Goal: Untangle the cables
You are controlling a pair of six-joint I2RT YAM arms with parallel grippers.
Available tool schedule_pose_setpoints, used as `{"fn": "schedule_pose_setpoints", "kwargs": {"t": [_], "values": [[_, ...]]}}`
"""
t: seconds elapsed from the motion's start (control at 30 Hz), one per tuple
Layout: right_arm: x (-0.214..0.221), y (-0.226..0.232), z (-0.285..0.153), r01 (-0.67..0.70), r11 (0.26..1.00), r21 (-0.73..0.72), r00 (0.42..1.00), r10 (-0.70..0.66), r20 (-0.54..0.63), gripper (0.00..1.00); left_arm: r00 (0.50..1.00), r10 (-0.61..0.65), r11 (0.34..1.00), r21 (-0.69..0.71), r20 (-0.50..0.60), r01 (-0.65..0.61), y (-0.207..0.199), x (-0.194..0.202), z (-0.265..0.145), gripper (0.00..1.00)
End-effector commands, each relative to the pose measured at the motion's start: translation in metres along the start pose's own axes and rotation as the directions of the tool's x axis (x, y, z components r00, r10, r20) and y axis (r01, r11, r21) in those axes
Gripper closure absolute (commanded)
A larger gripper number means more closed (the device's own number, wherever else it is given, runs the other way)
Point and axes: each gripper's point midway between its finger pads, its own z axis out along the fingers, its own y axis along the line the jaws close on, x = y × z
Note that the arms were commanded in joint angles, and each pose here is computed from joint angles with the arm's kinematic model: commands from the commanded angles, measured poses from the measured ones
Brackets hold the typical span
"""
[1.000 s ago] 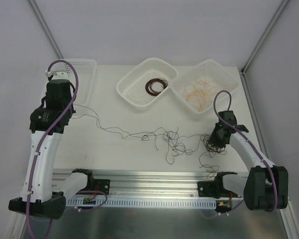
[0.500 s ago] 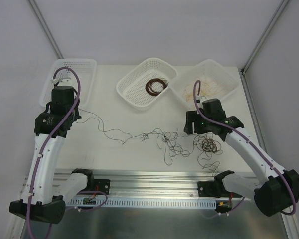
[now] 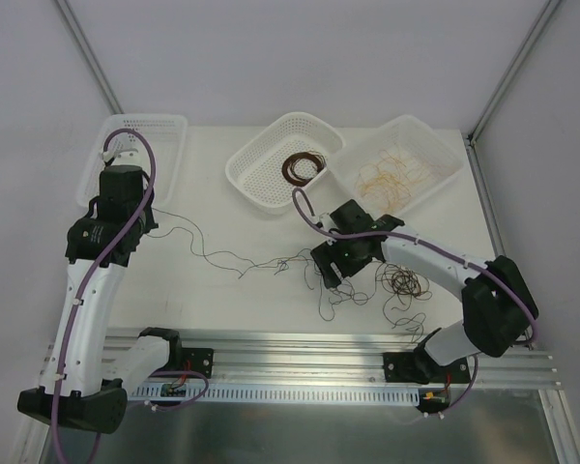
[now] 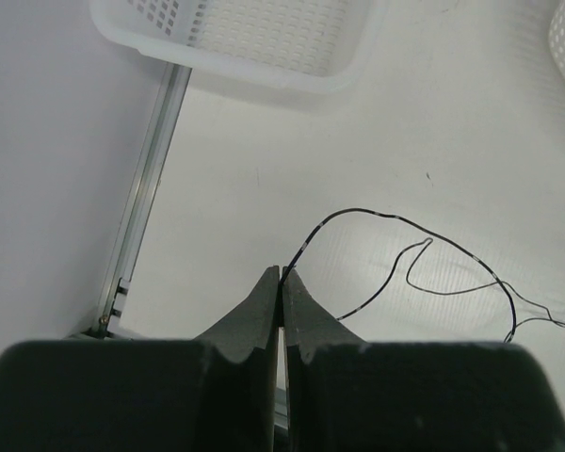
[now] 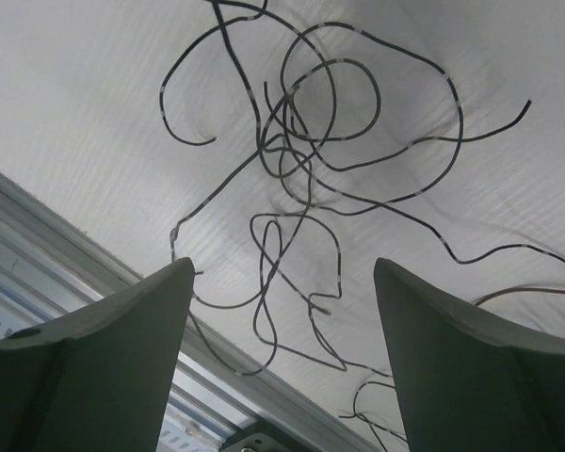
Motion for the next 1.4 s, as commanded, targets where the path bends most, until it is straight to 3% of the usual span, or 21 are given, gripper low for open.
{"fn": "schedule_pose_setpoints", "kwargs": {"t": [0.0,0.23,0.37,0.47,0.57,0.6,0.67,0.77,0.8,0.9,1.03,1.2,1.37], "values": [[-0.006,-0.006,0.01,0.025,0.999,0.032,1.0,-0.025,-0.009,0.2,0.998,-0.022,1.0,-0.005,0.067,0.022,0.003,-0.025,-0.006,1.0],[-0.003,0.003,0.032,-0.015,0.999,0.029,0.998,0.017,-0.063,0.24,0.992,-0.024,0.999,-0.021,0.12,0.027,0.006,-0.053,-0.01,1.0],[0.004,-0.005,0.045,-0.058,0.991,0.118,0.994,0.068,-0.086,0.27,0.991,-0.025,0.999,-0.026,0.129,0.029,0.005,-0.063,-0.009,1.0],[0.009,-0.02,0.05,-0.095,0.971,0.217,0.99,0.116,-0.083,0.35,0.99,-0.012,0.999,-0.049,0.139,0.019,0.008,-0.07,-0.008,1.0],[0.013,-0.036,0.048,-0.112,0.945,0.308,0.987,0.141,-0.074,0.51,0.986,-0.004,0.997,-0.078,0.164,0.017,0.015,-0.082,-0.01,1.0],[0.016,-0.042,0.045,-0.113,0.934,0.339,0.986,0.147,-0.078,0.61,0.985,-0.005,0.996,-0.083,0.174,0.019,0.017,-0.085,-0.01,1.0],[0.016,-0.05,0.039,-0.135,0.926,0.352,0.984,0.168,-0.063,0.72,0.982,-0.007,0.994,-0.106,0.19,0.027,0.025,-0.092,-0.013,1.0],[0.02,-0.067,0.028,-0.214,0.909,0.358,0.969,0.243,-0.036,0.97,0.979,-0.01,0.989,-0.145,0.203,0.041,0.039,-0.101,-0.015,1.0],[0.023,-0.072,0.025,-0.245,0.903,0.354,0.962,0.273,-0.03,0.99,0.979,-0.014,0.987,-0.152,0.206,0.046,0.042,-0.102,-0.015,1.0],[0.024,-0.094,0.001,-0.407,0.856,0.32,0.91,0.412,0.053,0.99,0.978,-0.03,0.975,-0.209,0.207,0.074,0.059,-0.103,-0.017,1.0],[0.023,-0.127,-0.04,-0.657,0.725,0.208,0.754,0.628,0.194,0.99,0.978,-0.046,0.953,-0.284,0.203,0.104,0.081,-0.103,-0.018,1.0],[0.015,-0.142,-0.078,-0.813,0.579,0.064,0.567,0.762,0.312,0.99,0.968,-0.106,0.936,-0.304,0.229,0.175,0.098,-0.111,-0.022,1.0],[0.001,-0.138,-0.096,-0.789,0.614,0.028,0.585,0.736,0.341,0.99,0.964,-0.162,0.967,-0.162,0.21,0.197,0.07,-0.104,-0.009,1.0]]}}
